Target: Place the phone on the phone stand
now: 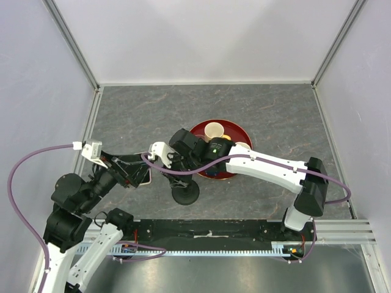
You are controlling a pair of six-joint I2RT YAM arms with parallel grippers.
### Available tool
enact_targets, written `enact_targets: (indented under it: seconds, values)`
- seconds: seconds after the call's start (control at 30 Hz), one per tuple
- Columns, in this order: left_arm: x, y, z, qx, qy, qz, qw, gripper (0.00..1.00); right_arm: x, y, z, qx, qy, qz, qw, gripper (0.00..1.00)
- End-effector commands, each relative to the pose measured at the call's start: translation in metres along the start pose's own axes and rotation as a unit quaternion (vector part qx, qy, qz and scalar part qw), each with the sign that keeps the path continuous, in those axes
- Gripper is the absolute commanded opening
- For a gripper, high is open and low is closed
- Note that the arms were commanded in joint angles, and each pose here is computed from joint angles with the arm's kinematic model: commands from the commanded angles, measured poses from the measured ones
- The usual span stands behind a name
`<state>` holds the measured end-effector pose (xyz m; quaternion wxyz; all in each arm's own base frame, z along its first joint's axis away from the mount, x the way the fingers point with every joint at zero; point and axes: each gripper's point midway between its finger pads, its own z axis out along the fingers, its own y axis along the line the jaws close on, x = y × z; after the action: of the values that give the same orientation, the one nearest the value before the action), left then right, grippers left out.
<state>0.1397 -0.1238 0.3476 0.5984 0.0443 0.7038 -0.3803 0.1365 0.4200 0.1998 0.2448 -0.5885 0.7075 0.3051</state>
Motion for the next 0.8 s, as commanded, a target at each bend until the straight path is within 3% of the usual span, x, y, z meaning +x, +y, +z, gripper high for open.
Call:
enact_targets:
  seconds: [0.0, 0.07, 0.1, 0.2, 0.3, 0.53, 0.57, 0.63, 0.7, 0.77]
  values:
    - [0.020, 0.008, 0.012, -0.009, 0.044, -0.017, 0.999, 0.81, -0.019, -0.010, -0.017, 0.029, -0.038, -0.005, 0.999, 0.49]
    - [0.030, 0.011, 0.019, -0.010, 0.070, -0.018, 0.997, 0.83, -0.027, -0.022, -0.028, 0.085, -0.067, 0.045, 0.993, 0.56]
    - [0.033, 0.014, 0.020, -0.013, 0.077, -0.012, 0.997, 0.83, -0.020, -0.024, -0.029, 0.098, -0.068, 0.076, 0.990, 0.69]
    - [0.041, 0.022, 0.025, -0.027, 0.100, 0.002, 0.995, 0.84, -0.016, -0.019, -0.037, 0.107, -0.097, 0.135, 0.980, 0.90]
    - [0.048, 0.030, 0.031, -0.037, 0.118, 0.010, 0.992, 0.85, -0.016, -0.010, -0.055, 0.124, -0.135, 0.161, 0.970, 0.97]
    - [0.085, 0.027, 0.039, -0.010, 0.203, -0.021, 0.979, 0.88, 0.013, 0.006, -0.059, 0.127, -0.159, 0.199, 0.959, 0.94]
    - [0.093, 0.026, 0.040, -0.001, 0.222, -0.030, 0.975, 0.89, 0.028, 0.006, -0.050, 0.126, -0.154, 0.211, 0.957, 0.91]
    - [0.105, 0.015, 0.038, 0.030, 0.255, -0.051, 0.965, 0.90, 0.016, 0.012, -0.053, 0.101, -0.201, 0.215, 0.950, 0.86]
    - [0.112, 0.007, 0.037, 0.050, 0.281, -0.075, 0.956, 0.91, 0.017, 0.014, -0.048, 0.087, -0.227, 0.236, 0.941, 0.75]
    - [0.117, 0.006, 0.035, 0.042, 0.298, -0.101, 0.948, 0.91, 0.024, 0.013, -0.042, 0.083, -0.233, 0.249, 0.936, 0.73]
